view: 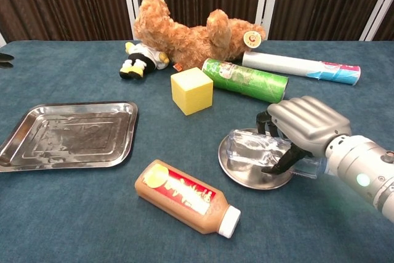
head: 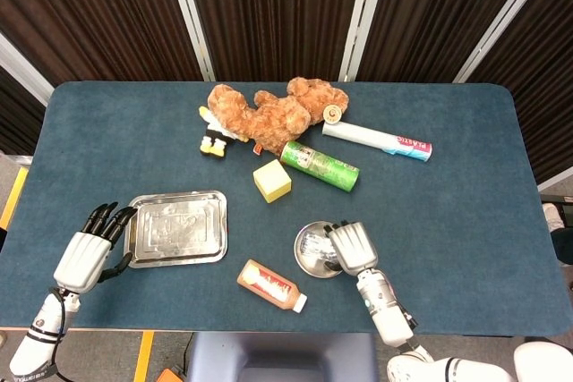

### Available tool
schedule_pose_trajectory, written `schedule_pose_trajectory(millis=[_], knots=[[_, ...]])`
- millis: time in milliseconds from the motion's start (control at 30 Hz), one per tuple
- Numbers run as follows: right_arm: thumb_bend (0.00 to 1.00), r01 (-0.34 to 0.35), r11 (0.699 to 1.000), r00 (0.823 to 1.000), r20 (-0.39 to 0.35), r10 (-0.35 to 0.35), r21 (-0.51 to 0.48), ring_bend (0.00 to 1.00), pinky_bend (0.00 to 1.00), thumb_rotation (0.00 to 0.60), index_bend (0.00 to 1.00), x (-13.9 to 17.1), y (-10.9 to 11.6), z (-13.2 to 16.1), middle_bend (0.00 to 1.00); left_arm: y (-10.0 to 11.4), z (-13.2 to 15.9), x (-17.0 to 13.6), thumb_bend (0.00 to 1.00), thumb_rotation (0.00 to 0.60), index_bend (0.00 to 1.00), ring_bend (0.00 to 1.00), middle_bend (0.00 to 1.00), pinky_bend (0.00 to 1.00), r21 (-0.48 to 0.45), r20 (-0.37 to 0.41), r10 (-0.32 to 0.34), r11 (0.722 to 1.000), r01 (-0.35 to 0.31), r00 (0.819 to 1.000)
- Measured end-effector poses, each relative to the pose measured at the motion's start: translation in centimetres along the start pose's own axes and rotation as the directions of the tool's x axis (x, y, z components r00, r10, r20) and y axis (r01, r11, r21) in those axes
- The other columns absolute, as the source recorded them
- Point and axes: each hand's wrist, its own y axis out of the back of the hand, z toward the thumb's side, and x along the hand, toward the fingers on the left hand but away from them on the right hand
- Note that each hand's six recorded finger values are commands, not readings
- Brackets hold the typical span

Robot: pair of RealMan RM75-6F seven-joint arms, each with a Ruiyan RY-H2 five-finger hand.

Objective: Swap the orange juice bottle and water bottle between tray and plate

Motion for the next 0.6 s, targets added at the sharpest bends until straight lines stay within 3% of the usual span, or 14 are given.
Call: schedule_pose_trajectory(millis=[333,467,600], knots=[[0.34,0.034,0.999,0.999,-0.002,-0.034,-0.022,0.76,0.88,0.600,0.91,-0.4,0.7,0.2,0.83,-0.2,-0.1,0.1,0.38,0.600,0.00,0.03,0.12,0.09,0.005,-0.009,-0.007,1.000,0.007,1.000],[0.35,0.103,0.993,0.994,-0.038,-0.105,-0.056,0.76,0.88,0.600,0.91,-1.4,3.4,1.9,0.83,0.2,-0.5,0.1,0.37,0.600,0.00,0.03,0.12,0.09,0.014,-0.028,0.007,1.000,-0.006,1.000],[0.34,0.153,0.988,0.986,-0.068,-0.154,-0.019,0.76,0.88,0.600,0.91,-3.3,5.9,4.3,0.83,0.3,-0.4,0.1,0.38,0.600,0.00,0.03,0.12,0.09,0.019,-0.031,0.012,1.000,-0.011,0.999]])
